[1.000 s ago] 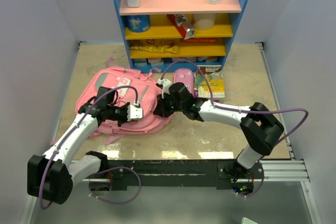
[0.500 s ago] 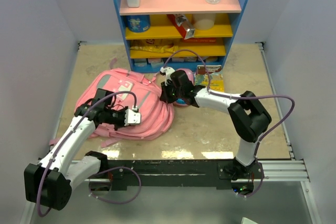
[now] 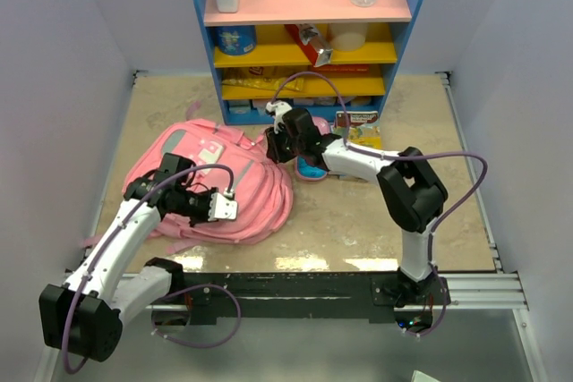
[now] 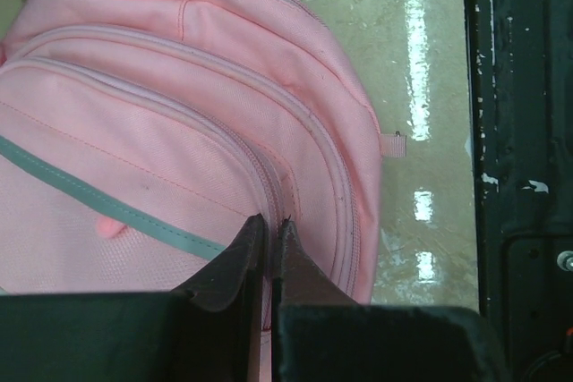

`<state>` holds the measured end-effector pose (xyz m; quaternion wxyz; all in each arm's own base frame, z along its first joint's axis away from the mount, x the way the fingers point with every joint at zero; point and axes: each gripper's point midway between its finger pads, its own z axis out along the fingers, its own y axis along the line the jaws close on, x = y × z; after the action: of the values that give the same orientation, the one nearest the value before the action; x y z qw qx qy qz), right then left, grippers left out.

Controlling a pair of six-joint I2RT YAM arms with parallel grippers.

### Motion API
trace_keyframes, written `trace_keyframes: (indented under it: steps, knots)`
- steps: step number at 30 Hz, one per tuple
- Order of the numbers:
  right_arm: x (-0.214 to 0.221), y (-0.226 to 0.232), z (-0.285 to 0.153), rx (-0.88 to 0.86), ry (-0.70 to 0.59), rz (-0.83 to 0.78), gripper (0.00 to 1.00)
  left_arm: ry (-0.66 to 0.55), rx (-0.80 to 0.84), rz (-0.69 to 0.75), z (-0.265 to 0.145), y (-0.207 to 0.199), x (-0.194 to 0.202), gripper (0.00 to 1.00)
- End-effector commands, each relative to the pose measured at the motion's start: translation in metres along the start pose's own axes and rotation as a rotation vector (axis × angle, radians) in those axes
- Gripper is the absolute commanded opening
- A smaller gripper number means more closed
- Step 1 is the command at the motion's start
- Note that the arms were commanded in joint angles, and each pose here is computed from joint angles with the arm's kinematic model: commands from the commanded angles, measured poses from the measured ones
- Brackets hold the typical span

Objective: Pack the student bag
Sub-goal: Zip the student bag at the center of the board.

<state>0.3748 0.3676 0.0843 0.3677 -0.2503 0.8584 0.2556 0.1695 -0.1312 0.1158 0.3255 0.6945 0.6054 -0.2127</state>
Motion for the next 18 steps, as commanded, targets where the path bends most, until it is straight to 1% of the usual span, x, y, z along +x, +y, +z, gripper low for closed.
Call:
trace_keyframes:
  steps: [1, 3, 4, 6, 7, 9, 10, 11, 14, 18]
  knots:
    - [-0.064, -0.028, -0.032, 0.146, -0.203, -0.003, 0.38, -0.024, 0.011, -0.045, -0.004, -0.01, -0.007, 0.0]
    - [-0.068, -0.025, -0.044, 0.146, -0.222, 0.006, 0.43, -0.015, -0.025, -0.045, -0.005, -0.003, -0.006, 0.0]
    - [-0.059, -0.026, -0.046, 0.145, -0.209, 0.013, 0.45, -0.019, -0.05, -0.036, -0.007, 0.001, -0.007, 0.0]
    - [-0.057, -0.022, -0.052, 0.131, -0.219, 0.038, 0.45, 0.004, -0.066, -0.024, -0.008, 0.003, -0.002, 0.0]
    - [-0.047, -0.024, -0.05, 0.128, -0.202, 0.046, 0.45, 0.027, -0.062, -0.003, -0.008, 0.001, 0.004, 0.0]
    - [-0.041, -0.023, -0.046, 0.125, -0.199, 0.06, 0.45, 0.129, -0.059, 0.02, -0.009, -0.002, 0.026, 0.0]
    - [-0.037, -0.02, -0.042, 0.106, -0.19, 0.068, 0.44, 0.172, -0.028, 0.049, -0.008, -0.01, 0.038, 0.0]
    - [-0.035, -0.017, -0.038, 0.084, -0.18, 0.074, 0.44, 0.24, -0.024, 0.06, -0.011, -0.012, 0.051, 0.0]
    - [-0.034, -0.005, -0.023, 0.058, -0.176, 0.079, 0.44, 0.308, 0.001, 0.069, -0.014, -0.023, 0.068, 0.0]
    - [-0.043, 0.011, 0.003, 0.037, -0.174, 0.053, 0.45, 0.287, 0.013, 0.079, -0.014, -0.033, 0.065, 0.0]
